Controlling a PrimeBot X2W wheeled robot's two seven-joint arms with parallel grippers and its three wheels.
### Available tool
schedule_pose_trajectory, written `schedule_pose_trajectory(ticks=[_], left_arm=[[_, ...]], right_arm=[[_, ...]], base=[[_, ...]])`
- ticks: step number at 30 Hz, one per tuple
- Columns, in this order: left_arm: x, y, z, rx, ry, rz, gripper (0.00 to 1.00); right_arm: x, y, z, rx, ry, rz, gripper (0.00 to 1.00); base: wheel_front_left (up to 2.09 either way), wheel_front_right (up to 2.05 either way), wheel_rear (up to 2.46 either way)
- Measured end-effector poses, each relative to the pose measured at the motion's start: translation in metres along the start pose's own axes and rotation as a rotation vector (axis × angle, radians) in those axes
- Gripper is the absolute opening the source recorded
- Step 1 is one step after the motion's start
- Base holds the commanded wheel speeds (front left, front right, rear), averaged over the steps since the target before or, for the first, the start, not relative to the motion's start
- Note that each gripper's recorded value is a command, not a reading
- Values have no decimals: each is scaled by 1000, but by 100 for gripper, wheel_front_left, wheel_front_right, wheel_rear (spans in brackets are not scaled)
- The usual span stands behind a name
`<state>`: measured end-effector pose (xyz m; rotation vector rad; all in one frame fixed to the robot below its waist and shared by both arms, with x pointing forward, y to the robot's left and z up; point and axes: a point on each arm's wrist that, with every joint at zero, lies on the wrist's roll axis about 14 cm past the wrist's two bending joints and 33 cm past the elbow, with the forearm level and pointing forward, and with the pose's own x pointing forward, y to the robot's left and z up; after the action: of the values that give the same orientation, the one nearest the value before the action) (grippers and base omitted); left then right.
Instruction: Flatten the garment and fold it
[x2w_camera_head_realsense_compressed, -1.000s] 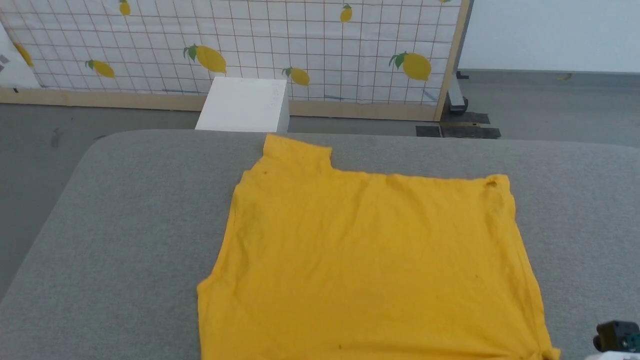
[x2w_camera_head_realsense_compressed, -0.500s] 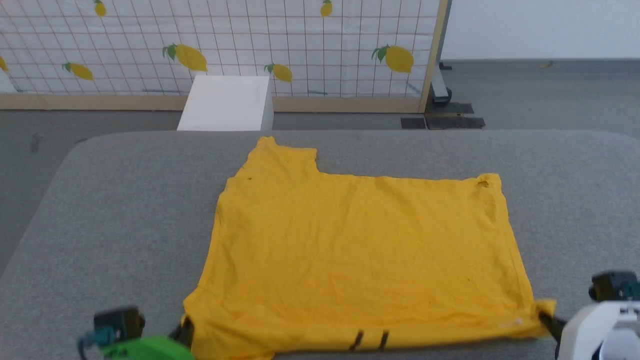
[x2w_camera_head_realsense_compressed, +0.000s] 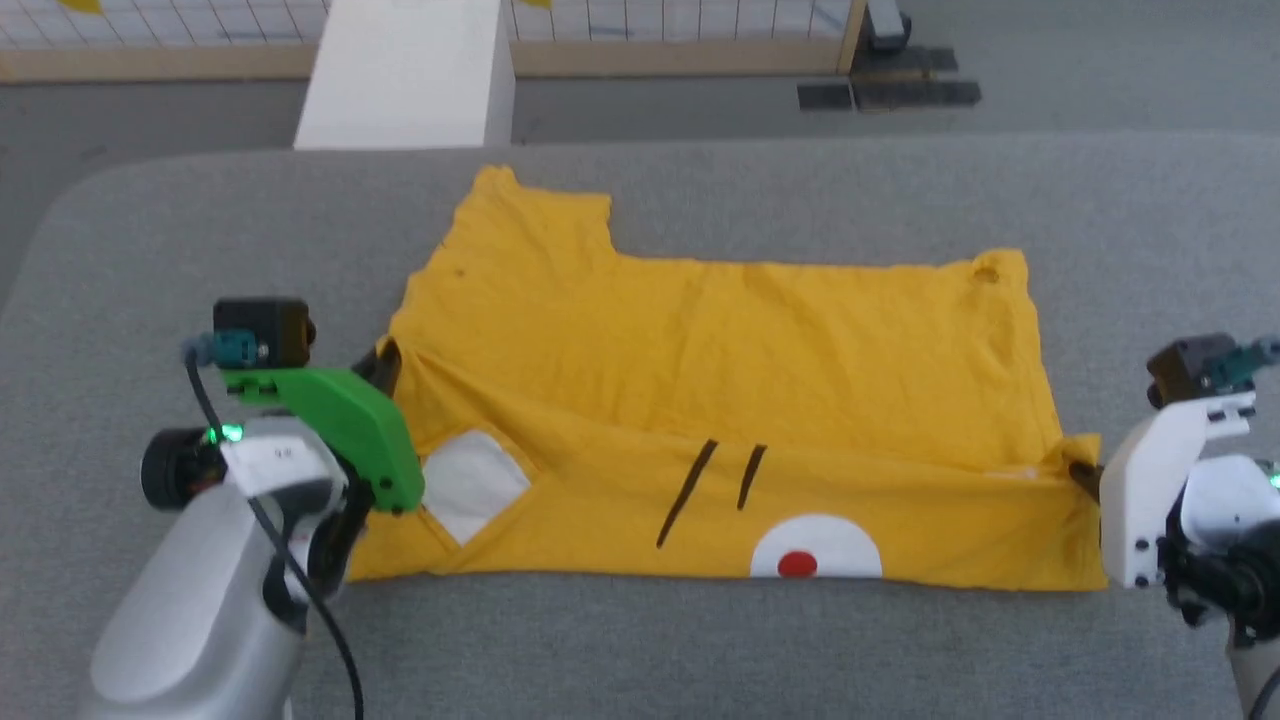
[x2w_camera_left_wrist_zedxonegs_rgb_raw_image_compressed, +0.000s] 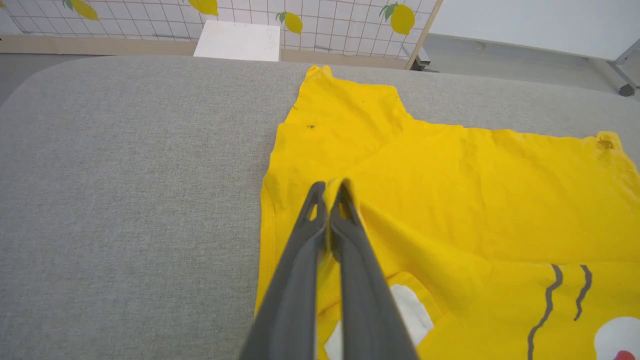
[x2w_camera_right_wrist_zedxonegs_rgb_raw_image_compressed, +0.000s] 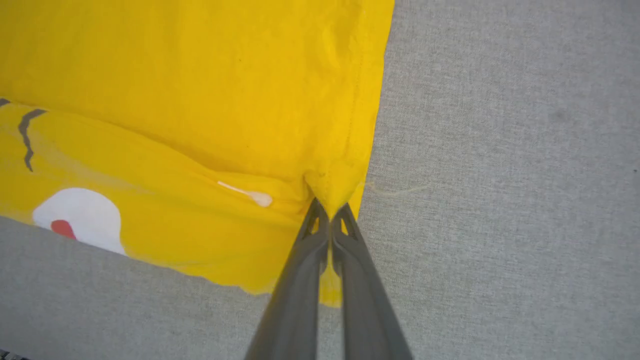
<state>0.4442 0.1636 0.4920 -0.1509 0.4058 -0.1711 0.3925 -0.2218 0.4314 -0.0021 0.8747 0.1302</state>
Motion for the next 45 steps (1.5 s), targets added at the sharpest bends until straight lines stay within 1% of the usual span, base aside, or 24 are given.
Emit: schedule_pose_trajectory(ticks=[3, 6, 10, 13, 14, 15, 16, 17, 20, 23, 25, 27, 30, 35, 39, 43, 45], left_arm=[[22, 5, -4, 3, 23, 7, 0], [42, 13, -21, -1, 74, 26, 0], [57, 24, -62, -23, 184, 55, 0], [62, 25, -87, -37, 246, 55, 0], [63, 24, -89, -45, 244, 52, 1], [64, 23, -87, -46, 238, 50, 31], [65, 23, -84, -52, 226, 50, 49], [65, 23, -82, -59, 215, 51, 100], [63, 23, -67, -78, 149, 58, 100], [56, 28, -37, -107, 41, 78, 100], [45, 35, -15, -125, -39, 104, 100], [30, 40, -9, -128, -66, 128, 100], [6, 43, -29, -147, 6, 164, 100], [-29, 42, -72, -177, 203, 209, 100], [-37, 35, -91, -200, 304, 203, 100], [-32, 34, -104, -202, 360, 202, 100], [-30, 35, -120, -199, 428, 210, 100]], right_arm=[[15, -4, -1, -4, 57, -9, 0], [31, -7, -9, -10, 117, -10, 0], [48, -7, -30, -18, 217, -5, 0], [54, -8, -31, -18, 233, -2, 0], [55, -8, -31, -13, 235, 1, 13], [55, -9, -32, -7, 234, 2, 44], [54, -9, -31, -1, 229, 3, 88], [53, -10, -29, 7, 216, 3, 100], [49, -11, -21, 53, 155, 7, 100], [40, -9, -12, 117, 65, 18, 100], [30, -11, -3, 178, -15, 21, 100], [20, -13, 0, 210, -61, 16, 100], [5, -19, -3, 242, -97, 0, 100], [-13, -22, -10, 287, -130, -19, 100], [-14, -24, -10, 293, -129, -34, 100], [-10, -22, -13, 303, -112, -31, 100], [-8, -23, -16, 305, -101, -35, 100]], base=[[0, 0, 0], [0, 0, 0], [0, 0, 0], [0, 0, 0], [0, 0, 0], [0, 0, 0], [0, 0, 0], [0, 0, 0], [0, 0, 0], [0, 0, 0], [0, 0, 0], [0, 0, 0], [0, 0, 0], [0, 0, 0], [0, 0, 0], [0, 0, 0], [0, 0, 0]])
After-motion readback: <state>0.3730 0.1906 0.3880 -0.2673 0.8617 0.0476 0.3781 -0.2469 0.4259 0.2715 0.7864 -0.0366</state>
